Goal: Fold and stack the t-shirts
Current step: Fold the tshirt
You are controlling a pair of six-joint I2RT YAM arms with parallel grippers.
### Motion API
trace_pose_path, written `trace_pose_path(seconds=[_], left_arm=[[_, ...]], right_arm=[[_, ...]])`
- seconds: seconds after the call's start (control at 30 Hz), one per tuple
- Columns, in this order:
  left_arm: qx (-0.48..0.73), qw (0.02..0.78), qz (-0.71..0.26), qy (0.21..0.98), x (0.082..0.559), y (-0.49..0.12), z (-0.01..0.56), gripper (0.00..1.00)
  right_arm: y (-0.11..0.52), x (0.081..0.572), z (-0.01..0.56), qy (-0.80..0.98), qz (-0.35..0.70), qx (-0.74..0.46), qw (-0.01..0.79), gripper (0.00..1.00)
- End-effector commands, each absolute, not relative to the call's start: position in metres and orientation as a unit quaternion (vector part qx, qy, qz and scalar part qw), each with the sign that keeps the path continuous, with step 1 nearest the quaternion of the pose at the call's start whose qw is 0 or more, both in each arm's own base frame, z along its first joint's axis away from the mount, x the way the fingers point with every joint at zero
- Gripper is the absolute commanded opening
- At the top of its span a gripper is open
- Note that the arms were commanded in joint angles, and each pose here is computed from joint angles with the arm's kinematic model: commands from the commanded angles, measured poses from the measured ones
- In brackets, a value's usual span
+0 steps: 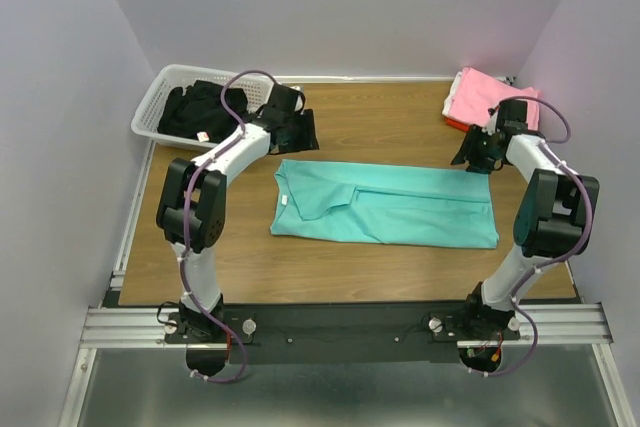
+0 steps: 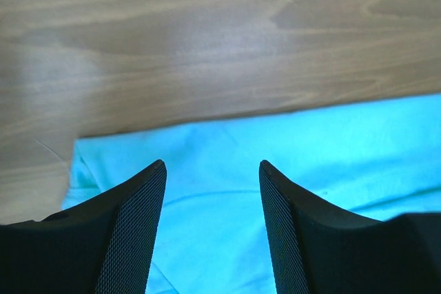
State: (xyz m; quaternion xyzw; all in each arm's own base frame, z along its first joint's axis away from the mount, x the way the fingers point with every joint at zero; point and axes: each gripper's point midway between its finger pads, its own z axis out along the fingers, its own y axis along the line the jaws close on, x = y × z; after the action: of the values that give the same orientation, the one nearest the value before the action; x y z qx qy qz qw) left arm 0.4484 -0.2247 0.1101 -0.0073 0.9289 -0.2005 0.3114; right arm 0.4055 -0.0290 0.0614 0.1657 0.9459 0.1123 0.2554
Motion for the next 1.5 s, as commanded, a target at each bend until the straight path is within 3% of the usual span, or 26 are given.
trace_pose_path(seconds=[0.0,0.07,0.3,0.57,0.73,1.2,1.47], left_arm=[[0.014,0.291,-0.236,0.927,0.421,-0.24,0.119,0.64],[0.032,0.277,-0.253,0.926,0.408,-0.251,0.113,0.6],[0.041,0.21,-0.277,0.937,0.37,-0.256,0.069,0.6],[0.047,0.181,-0.258,0.948,0.375,-0.256,0.032,0.6],[0.059,0.178,-0.23,0.955,0.409,-0.26,0.008,0.6],[0.055,0.242,-0.228,0.942,0.536,-0.285,0.008,0.6],[0.071,0.331,-0.318,0.886,0.573,-0.312,0.087,0.6]], right_arm=[[-0.004,0.391,0.068,0.944,0.172,0.139,0.245,0.57],[0.007,0.384,0.06,0.944,0.201,0.13,0.227,0.57],[0.024,0.371,0.037,0.945,0.237,0.128,0.184,0.56],[0.021,0.348,0.015,0.952,0.212,0.176,0.135,0.56],[0.03,0.312,0.003,0.948,0.214,0.226,0.068,0.54],[0.041,0.256,0.028,0.949,0.189,0.248,0.04,0.55],[0.048,0.273,0.061,0.955,0.202,0.198,0.089,0.55]])
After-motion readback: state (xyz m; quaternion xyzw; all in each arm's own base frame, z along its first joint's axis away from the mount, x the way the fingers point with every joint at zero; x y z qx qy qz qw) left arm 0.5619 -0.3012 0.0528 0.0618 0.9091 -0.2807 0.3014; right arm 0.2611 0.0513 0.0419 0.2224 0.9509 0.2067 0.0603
